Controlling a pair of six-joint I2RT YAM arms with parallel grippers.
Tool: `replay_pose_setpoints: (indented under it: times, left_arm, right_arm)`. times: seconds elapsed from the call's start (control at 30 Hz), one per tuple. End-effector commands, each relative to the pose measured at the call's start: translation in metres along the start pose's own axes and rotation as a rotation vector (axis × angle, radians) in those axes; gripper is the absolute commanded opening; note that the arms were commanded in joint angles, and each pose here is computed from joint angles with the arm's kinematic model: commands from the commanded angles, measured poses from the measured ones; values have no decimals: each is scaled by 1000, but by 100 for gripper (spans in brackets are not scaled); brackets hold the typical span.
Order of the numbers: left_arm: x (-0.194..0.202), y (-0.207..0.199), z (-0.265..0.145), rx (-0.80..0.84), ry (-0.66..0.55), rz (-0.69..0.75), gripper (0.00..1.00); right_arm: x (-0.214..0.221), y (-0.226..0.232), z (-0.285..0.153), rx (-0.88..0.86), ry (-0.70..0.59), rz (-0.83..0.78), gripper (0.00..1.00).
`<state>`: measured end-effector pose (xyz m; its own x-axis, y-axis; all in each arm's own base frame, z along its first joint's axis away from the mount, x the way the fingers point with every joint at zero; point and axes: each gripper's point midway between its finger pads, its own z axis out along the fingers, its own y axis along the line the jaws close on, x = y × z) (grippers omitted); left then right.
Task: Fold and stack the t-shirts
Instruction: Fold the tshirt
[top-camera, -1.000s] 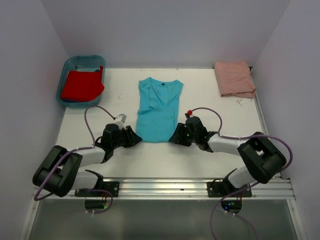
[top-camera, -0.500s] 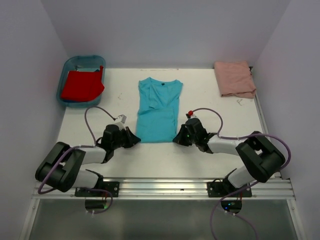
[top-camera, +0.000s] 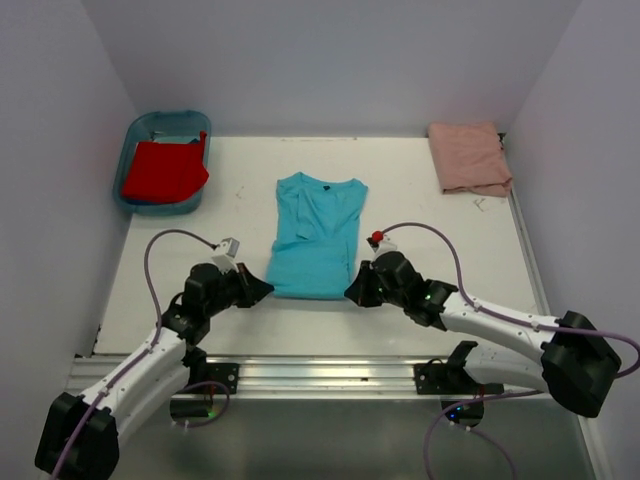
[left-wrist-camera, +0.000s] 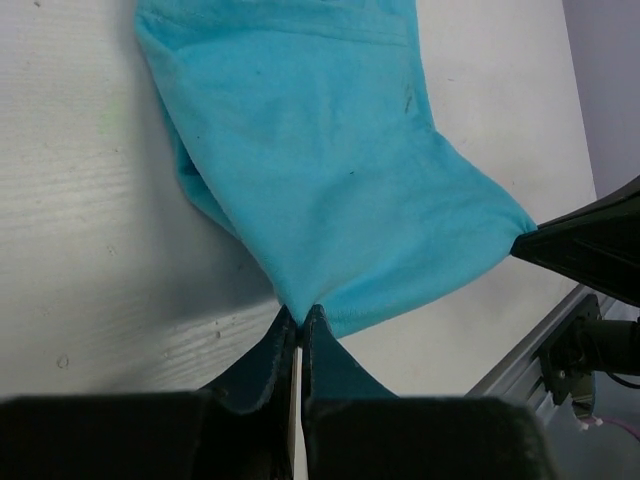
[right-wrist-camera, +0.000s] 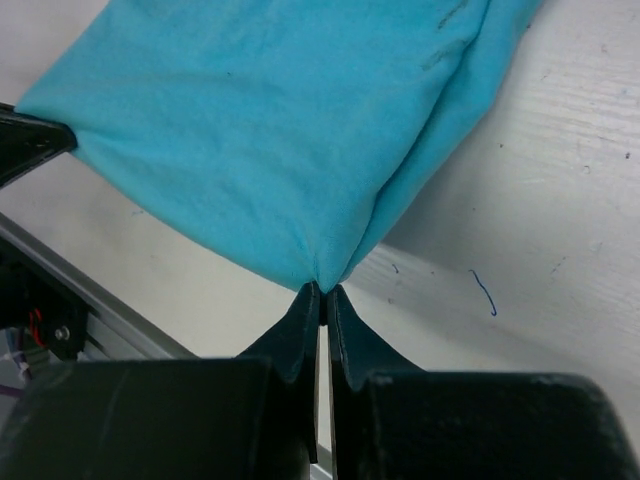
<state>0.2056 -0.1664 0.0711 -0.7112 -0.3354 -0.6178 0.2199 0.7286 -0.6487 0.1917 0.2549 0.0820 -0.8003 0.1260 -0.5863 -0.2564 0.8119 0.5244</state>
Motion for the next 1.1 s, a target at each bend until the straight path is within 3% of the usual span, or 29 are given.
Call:
replay_pose_setpoints:
  times: [0.0,0.23,0.4,0.7,1.07]
  left_arm:
    - [-20,-8,-8,-33,-41,15,0]
    - [-102,-44,3,-15,-222,116,0]
    - [-144,-54,36,-37,-241,173,0]
    - [-230,-67,90,-93,-346,242,0]
    - [-283,-52,152,-95,-322,266,0]
  right_arm:
    - [-21,-3,-6,60,-59,-63,0]
    - [-101,7,-18,197,-266,-172,0]
    - [-156,13,-12,258,-356,-190,0]
    - [-223,-20,44,369,-370,-176,0]
    - [-306,-47,65,425,-433,-157,0]
